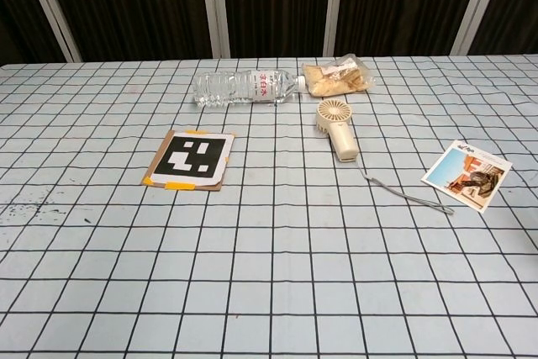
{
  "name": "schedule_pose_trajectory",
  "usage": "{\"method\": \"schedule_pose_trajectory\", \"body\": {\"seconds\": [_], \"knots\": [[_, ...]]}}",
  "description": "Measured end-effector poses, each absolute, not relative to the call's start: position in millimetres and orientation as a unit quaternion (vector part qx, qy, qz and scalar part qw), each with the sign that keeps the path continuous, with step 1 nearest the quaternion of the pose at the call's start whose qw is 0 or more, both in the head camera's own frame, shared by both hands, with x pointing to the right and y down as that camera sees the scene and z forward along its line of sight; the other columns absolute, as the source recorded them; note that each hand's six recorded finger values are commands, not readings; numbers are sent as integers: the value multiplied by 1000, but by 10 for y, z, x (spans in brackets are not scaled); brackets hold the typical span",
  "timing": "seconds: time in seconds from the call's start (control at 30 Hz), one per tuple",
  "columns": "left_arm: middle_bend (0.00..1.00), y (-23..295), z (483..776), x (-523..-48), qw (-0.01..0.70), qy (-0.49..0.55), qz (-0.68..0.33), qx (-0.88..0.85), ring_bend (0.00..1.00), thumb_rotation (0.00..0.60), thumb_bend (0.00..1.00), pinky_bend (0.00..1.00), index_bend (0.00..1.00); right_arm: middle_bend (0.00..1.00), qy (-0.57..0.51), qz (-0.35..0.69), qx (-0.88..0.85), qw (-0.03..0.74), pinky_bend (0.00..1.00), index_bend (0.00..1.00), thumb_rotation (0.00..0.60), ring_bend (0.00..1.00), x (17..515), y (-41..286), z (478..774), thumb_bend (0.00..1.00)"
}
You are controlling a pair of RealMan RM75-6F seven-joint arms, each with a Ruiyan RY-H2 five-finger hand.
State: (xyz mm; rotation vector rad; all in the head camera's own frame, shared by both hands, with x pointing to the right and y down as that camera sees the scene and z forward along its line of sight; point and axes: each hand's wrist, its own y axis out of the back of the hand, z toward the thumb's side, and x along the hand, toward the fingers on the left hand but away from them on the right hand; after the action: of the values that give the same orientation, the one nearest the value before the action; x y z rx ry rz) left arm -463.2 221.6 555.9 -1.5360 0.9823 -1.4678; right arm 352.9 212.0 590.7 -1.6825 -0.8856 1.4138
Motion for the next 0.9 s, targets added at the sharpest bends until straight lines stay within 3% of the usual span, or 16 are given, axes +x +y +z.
{"method": "schedule_pose_trajectory", "body": {"seconds": [0.1, 0.17, 0.3, 0.47, 0.9], "knots": [[0, 2211, 5560, -4643, 387, 387, -579, -605, 0, 600, 88, 0, 0, 745, -343, 552, -665, 367, 870, 0, 600, 795, 3367, 1941, 6053, 461], [0, 2206, 5560, -4649, 385, 388, -579, -605, 0, 600, 88, 0, 0, 788, -337, 553, -672, 359, 900, 0, 600, 837, 3224, 1828, 6173, 523], [0, 2194, 5559, -4666, 381, 390, -580, -605, 0, 600, 88, 0, 0, 817, -316, 548, -690, 352, 923, 0, 600, 873, 2871, 1633, 6400, 672], [0, 2181, 5563, -4702, 370, 394, -584, -606, 0, 600, 88, 0, 0, 818, -294, 547, -704, 344, 924, 0, 600, 877, 2464, 1449, 6695, 767], [0, 2137, 5563, -4743, 356, 399, -583, -612, 0, 600, 88, 0, 0, 820, -261, 566, -715, 316, 924, 0, 600, 879, 1833, 1305, 7284, 781]]}}
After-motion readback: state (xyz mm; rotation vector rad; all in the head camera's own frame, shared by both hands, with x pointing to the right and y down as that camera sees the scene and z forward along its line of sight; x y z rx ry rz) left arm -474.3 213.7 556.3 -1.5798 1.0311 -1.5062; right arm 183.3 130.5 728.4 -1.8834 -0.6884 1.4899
